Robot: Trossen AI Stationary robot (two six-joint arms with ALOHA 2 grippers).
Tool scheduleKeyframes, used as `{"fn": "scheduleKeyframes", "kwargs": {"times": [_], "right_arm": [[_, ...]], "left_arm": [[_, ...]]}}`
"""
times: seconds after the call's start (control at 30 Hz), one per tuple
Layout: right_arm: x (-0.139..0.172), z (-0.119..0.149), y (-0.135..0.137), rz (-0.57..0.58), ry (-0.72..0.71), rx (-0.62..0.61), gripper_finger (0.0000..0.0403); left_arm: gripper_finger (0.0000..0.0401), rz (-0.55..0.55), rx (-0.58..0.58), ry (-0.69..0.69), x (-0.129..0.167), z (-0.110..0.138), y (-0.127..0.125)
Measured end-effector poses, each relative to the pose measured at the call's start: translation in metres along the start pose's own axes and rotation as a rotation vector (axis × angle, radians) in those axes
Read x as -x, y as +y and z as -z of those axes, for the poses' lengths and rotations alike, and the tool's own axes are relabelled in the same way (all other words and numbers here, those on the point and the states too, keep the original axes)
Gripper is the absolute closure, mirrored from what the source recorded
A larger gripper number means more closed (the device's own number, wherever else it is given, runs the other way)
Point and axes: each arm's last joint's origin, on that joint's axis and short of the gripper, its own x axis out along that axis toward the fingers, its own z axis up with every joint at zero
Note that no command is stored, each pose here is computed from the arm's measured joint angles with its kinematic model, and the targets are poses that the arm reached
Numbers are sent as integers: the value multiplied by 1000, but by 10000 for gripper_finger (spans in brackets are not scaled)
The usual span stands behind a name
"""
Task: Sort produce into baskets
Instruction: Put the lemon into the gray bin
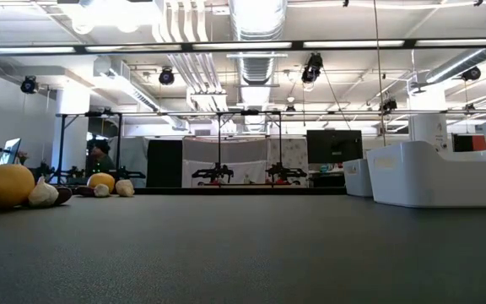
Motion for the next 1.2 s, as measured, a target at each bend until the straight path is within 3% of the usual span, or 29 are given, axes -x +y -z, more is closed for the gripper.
{"fn": "scheduleKeyframes", "kwargs": {"times": [0.13,0.43,0.63,0.77,0.83,0.9,1.1,1.2], "right_arm": [[1,-9,6,-31,-221,-93,163],[-16,-17,15,-25,-257,-66,166],[-16,-19,38,-186,-307,155,165],[-6,-15,39,-195,-352,254,168],[-1,-9,34,-142,-365,273,171],[4,-1,30,-100,-405,280,173],[16,42,27,-49,-613,329,179],[21,62,30,-88,-715,331,179]], "left_arm": [[208,-5,10,-2,-1,-1,0],[208,-42,55,-8,-8,-3,3],[208,-51,116,-11,-12,-4,2],[208,-57,159,-35,-16,-6,-6],[208,-46,190,-50,-19,-8,-14],[208,38,231,-32,-23,-6,-26],[208,527,234,211,-30,14,-68],[208,648,248,329,-29,11,-77]]}}
